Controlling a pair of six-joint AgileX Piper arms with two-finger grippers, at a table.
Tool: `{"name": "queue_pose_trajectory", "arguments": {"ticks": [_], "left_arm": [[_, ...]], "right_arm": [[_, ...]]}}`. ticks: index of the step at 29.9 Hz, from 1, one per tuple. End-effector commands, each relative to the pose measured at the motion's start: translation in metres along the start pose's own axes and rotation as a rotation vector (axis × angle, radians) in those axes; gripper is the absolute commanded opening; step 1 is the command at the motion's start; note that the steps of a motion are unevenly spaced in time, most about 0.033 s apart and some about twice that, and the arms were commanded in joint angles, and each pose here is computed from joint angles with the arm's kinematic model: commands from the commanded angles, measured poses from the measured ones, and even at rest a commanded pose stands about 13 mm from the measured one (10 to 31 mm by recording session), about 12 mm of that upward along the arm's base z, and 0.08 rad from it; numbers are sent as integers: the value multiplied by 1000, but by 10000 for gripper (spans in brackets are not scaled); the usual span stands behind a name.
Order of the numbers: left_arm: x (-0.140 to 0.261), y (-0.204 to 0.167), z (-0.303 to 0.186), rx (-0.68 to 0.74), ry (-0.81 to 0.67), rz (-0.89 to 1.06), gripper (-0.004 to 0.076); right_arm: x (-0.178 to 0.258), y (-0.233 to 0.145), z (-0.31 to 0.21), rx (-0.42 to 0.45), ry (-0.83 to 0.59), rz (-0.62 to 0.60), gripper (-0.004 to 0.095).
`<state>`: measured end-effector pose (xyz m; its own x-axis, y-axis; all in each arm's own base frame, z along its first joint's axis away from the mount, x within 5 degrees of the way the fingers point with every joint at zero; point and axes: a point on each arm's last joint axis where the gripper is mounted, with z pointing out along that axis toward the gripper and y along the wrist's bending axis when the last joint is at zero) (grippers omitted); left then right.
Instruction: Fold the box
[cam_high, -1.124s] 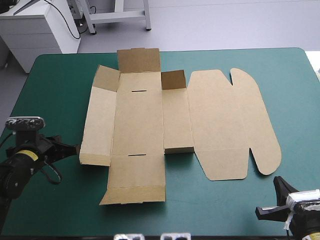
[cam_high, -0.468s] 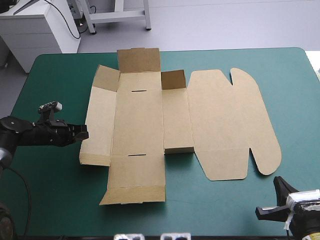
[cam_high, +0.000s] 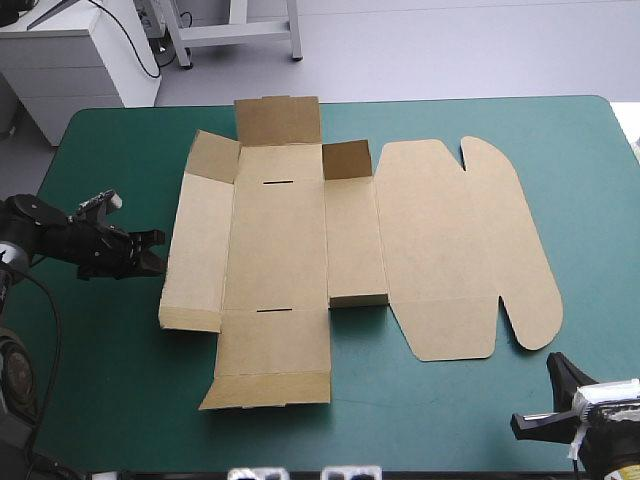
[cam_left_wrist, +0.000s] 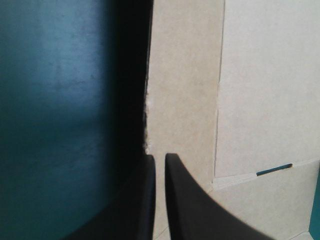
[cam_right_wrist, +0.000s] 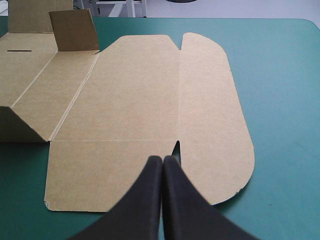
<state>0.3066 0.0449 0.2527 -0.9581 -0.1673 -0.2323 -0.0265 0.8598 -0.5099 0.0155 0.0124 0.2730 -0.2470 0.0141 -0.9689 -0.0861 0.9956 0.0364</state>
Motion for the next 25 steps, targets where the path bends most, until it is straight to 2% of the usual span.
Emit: {"name": "queue_pose_trajectory", "arguments": {"ticks": [1,8,10,14,20,25], "left_arm": [[-5,-11,-14,17,-51,10,124],[-8,-4,-11,-33,-68,-28,501],[-9,-1,-7,-29,-57,-40,547],[-12,6,6,-3,-28,-92,549],[-18,4,25,153,13,-187,549],[-17,-9,39,199,55,-125,547]], "right_arm": [[-12,0,-8,11,-118,-8,-20],[-12,0,-8,11,-118,-8,-20],[-12,0,-8,11,-118,-8,-20],[-12,0,-8,11,-118,-8,-20],[-12,0,-8,11,-118,-8,-20],[-12,0,-8,11,-118,-8,-20]]}}
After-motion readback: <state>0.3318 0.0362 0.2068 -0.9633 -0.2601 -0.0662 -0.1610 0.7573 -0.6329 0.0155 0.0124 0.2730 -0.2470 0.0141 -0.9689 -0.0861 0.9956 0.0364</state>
